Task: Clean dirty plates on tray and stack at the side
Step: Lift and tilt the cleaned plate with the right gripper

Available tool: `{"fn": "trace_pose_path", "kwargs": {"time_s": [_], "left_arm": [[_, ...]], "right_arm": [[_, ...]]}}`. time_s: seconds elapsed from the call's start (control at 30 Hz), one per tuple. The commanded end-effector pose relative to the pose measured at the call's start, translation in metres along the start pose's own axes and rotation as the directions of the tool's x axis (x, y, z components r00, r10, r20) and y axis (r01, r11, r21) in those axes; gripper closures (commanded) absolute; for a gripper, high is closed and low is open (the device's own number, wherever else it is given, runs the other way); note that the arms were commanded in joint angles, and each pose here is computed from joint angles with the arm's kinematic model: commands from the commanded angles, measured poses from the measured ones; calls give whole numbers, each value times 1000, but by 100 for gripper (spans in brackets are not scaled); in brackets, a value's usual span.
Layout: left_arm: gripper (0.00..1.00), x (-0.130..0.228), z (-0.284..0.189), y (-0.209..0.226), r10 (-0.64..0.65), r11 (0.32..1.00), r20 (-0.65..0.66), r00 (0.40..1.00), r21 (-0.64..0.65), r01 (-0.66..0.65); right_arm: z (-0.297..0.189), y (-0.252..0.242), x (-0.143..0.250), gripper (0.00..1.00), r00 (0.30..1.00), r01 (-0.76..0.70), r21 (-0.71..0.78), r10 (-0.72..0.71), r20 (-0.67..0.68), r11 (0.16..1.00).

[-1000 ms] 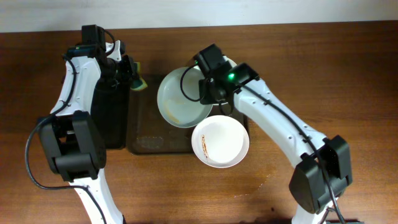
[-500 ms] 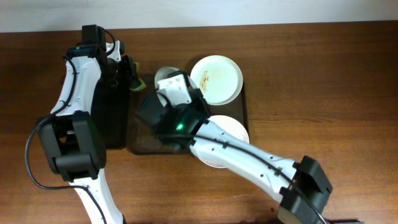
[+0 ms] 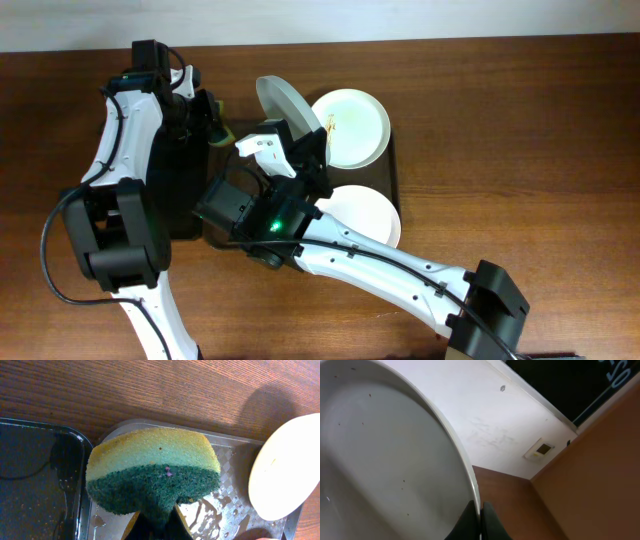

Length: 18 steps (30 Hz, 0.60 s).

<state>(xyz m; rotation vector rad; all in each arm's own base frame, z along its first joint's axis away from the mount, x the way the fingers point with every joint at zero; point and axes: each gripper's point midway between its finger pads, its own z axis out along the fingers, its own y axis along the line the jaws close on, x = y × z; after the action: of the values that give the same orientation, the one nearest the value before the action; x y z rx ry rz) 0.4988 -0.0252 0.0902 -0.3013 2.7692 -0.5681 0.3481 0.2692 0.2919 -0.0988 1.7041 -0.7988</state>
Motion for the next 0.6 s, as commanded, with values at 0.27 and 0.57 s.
{"fn": "trace_pose_path", "kwargs": {"time_s": [0.27, 0.57], "left_arm": [[99, -6, -11, -3, 26, 1000, 29, 999, -3, -26], [99, -6, -11, -2, 26, 1000, 29, 999, -10, -26]], "right_arm": [[-5, -7, -7, 96, 999, -38, -25, 38, -1, 999], [0, 72, 54, 96, 871, -293, -640, -77, -485, 711]]}}
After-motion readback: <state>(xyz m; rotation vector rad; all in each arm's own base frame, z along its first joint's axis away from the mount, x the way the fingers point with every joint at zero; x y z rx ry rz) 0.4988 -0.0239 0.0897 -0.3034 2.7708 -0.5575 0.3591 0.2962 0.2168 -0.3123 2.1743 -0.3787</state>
